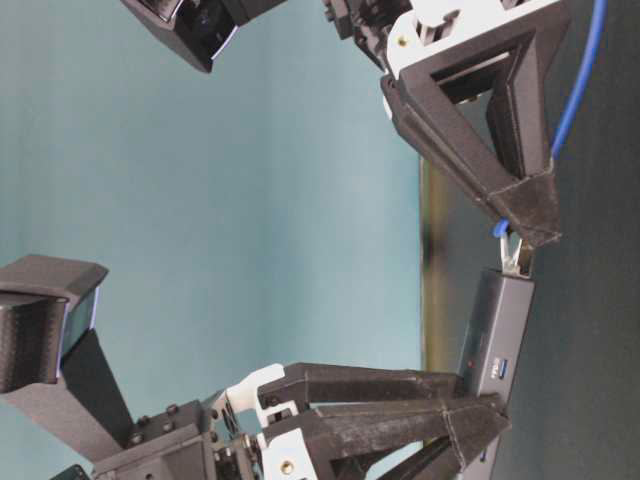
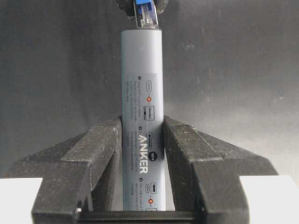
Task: Insert the LAN cable into the hub.
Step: 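Push the blue plug with the right gripper into the hub port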
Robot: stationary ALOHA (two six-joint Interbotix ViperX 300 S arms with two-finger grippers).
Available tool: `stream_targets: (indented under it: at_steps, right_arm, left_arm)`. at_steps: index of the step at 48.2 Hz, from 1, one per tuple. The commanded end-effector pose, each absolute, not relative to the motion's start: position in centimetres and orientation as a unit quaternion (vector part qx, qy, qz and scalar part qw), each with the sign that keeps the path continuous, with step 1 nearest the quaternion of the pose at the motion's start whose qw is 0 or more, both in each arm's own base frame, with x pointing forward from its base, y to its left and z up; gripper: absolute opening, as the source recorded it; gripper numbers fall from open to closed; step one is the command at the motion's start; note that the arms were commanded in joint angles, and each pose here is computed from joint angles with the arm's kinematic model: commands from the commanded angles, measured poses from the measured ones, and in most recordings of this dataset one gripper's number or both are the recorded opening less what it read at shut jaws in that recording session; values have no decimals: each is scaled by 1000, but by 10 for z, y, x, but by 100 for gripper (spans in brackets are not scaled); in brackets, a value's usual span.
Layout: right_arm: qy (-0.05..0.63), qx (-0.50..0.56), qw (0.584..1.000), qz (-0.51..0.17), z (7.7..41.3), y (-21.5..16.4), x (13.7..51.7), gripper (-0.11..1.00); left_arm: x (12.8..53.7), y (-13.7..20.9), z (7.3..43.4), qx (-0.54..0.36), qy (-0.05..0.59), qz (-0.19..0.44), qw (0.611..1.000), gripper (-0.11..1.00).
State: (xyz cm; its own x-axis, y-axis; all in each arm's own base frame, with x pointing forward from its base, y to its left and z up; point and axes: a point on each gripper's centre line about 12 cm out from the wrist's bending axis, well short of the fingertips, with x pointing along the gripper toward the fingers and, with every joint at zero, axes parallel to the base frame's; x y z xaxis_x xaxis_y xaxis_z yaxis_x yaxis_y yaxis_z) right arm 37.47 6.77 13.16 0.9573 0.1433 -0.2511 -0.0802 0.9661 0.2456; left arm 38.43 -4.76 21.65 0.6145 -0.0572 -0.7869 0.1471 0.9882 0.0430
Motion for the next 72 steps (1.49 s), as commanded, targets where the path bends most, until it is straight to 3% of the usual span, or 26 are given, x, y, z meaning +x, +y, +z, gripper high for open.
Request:
stream_targets:
  at_steps: [1,20,34,54,63,72]
  right_arm:
    - [110,121,985,48,142,60,382,16]
    - [113,122,985,46,143,59,384,16]
    - [144,118,981,45,137,62,387,16]
    - [120,121,984,46,144,61,392,16]
    - [124,121,984,47,142,62,391,16]
    - [172,115,977,48,132,66,388,16]
  left_arm:
    - [390,-52,229,54,416,-61,906,28]
    - [394,-52,232,55,416,-61,906,28]
    - [409,-53,235,63,467,-59,880,28]
    - [422,-55,240,61,437,-60,896,28]
    - [415,-54,226,62,449,-61,889,28]
    - [399,-52,208,64,473,-61,877,28]
